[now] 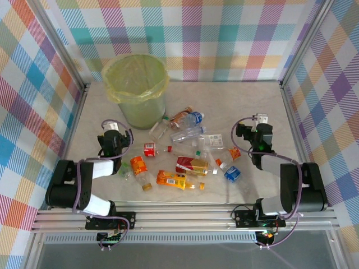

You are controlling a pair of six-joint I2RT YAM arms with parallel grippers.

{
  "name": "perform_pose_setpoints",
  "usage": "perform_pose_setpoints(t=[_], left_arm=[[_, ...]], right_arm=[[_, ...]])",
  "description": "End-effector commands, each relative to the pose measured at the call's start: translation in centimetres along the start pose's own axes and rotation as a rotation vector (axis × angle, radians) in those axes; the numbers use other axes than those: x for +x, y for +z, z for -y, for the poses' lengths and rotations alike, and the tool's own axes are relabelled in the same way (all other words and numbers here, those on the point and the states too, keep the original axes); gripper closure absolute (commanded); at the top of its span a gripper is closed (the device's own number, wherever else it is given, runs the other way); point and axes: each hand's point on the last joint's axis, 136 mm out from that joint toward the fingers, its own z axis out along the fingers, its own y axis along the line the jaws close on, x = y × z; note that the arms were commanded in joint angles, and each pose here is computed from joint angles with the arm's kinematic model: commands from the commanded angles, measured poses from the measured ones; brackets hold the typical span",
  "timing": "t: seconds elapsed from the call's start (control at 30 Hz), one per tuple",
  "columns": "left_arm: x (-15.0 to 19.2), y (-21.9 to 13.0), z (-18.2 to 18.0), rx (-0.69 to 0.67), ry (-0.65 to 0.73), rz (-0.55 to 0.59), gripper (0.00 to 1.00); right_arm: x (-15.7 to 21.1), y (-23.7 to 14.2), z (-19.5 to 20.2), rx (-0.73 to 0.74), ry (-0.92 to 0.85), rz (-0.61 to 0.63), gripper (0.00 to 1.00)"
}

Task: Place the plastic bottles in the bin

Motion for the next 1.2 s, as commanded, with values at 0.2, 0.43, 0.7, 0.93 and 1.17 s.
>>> perform_pose_setpoints(t=[0.2,0.43,0.7,0.93,1.17], left_arm=[[-5.0,-4.2,-2.3,-0.079,-0.103,0.055,0.00],[-5.4,-10.1,-4.8,-0.130,-0.380,-0.006,0.00],[-1.3,-14.8,-5.7,-0.145,-0.640,-0.176,0.00],[2.9,-16.4,-4.6,-0.118,-0.671,-0.372,0.00],[6.7,-15.7,-4.4,-0.158,-0.626,-0.498,0.00]], right_arm=[[-2.1,-2.0,1.6,0.091,0.063,-0.012,0.00],[-3.0,-3.9,2.3,0.127,0.126,-0.044,0.00],[-3.1,-3.9,1.8,0.114,0.141,-0.105,0.00],[-2.8,-3.3,1.7,0.118,0.142,-0.163,0.00],[-2.7,-3.2,1.7,0.126,0.139,-0.170,0.00]])
